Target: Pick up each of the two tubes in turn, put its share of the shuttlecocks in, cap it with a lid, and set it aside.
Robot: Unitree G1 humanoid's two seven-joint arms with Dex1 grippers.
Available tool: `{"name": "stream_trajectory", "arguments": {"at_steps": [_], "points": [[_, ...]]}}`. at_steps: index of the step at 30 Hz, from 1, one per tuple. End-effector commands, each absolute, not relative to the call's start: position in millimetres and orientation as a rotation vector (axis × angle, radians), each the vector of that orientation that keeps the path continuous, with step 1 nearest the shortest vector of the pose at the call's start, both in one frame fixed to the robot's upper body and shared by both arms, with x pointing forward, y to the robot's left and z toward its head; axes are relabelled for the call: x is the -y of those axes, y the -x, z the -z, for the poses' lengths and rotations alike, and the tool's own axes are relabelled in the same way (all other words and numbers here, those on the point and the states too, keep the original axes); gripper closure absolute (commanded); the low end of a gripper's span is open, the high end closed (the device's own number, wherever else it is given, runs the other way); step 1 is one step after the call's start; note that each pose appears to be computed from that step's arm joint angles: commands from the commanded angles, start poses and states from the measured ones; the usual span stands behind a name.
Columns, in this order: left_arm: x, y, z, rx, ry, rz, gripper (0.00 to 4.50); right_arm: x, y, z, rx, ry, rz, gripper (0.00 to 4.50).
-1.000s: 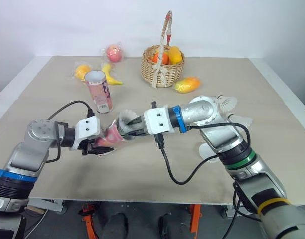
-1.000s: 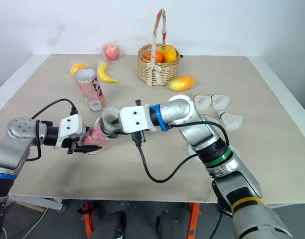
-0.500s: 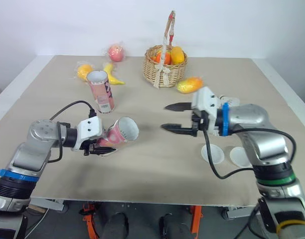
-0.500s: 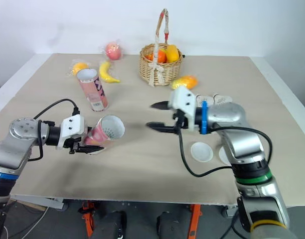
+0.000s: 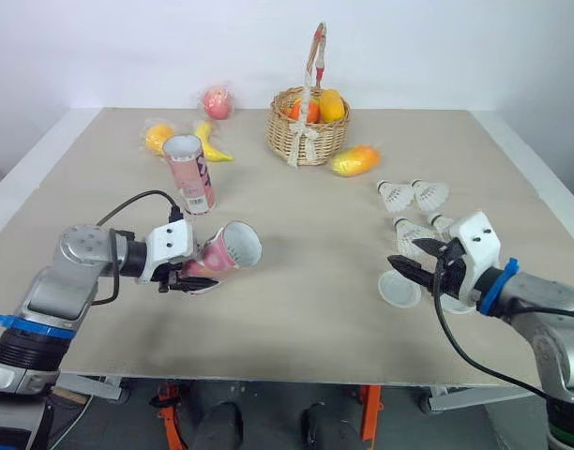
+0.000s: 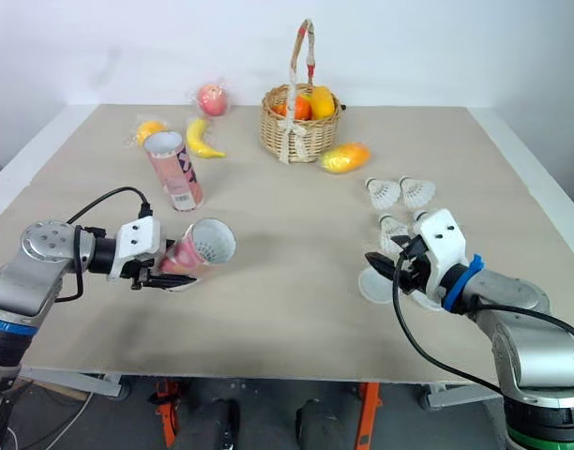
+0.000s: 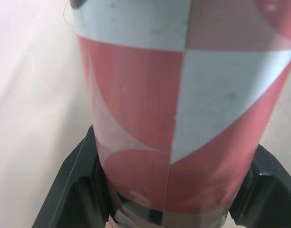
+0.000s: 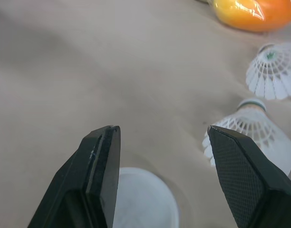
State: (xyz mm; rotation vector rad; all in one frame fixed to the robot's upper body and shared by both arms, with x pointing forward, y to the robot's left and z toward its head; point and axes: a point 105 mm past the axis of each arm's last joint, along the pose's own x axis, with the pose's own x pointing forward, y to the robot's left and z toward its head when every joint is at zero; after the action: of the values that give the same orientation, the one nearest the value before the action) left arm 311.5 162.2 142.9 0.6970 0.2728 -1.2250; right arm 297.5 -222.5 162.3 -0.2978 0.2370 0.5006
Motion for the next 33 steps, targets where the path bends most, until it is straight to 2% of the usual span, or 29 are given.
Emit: {"name": "stream_trajectory", "arguments": {"at_steps": [1, 8, 19, 21, 24, 25, 28, 33], "points": [[-150, -300, -119, -0.348, -0.658, 1.33, 1.8, 225, -303, -164, -0.226, 0.327, -0.448, 1.34], [-150, -302, -120, -0.344, -0.655, 1.324, 1.8, 239, -335, -147, -0.258, 0.307, -0.288, 1.34], [-152, -303, -124, -0.341, -0.66, 1.307, 1.8, 235, -361, -140, -0.276, 0.283, -0.244, 1.34], [-153, -303, -124, -0.341, -0.66, 1.305, 1.8, 232, -364, -140, -0.274, 0.276, -0.246, 1.87], [-153, -303, -125, -0.34, -0.661, 1.303, 1.8, 224, -364, -141, -0.264, 0.279, -0.275, 3.05], [-153, -303, -125, -0.34, -0.661, 1.303, 1.8, 223, -363, -141, -0.263, 0.281, -0.283, 3.63], [-153, -304, -126, -0.34, -0.662, 1.301, 1.8, 219, -361, -143, -0.252, 0.286, -0.304, 4.45], [-153, -304, -125, -0.34, -0.662, 1.302, 1.8, 197, -349, -163, -0.165, 0.342, -0.439, 4.45]]}}
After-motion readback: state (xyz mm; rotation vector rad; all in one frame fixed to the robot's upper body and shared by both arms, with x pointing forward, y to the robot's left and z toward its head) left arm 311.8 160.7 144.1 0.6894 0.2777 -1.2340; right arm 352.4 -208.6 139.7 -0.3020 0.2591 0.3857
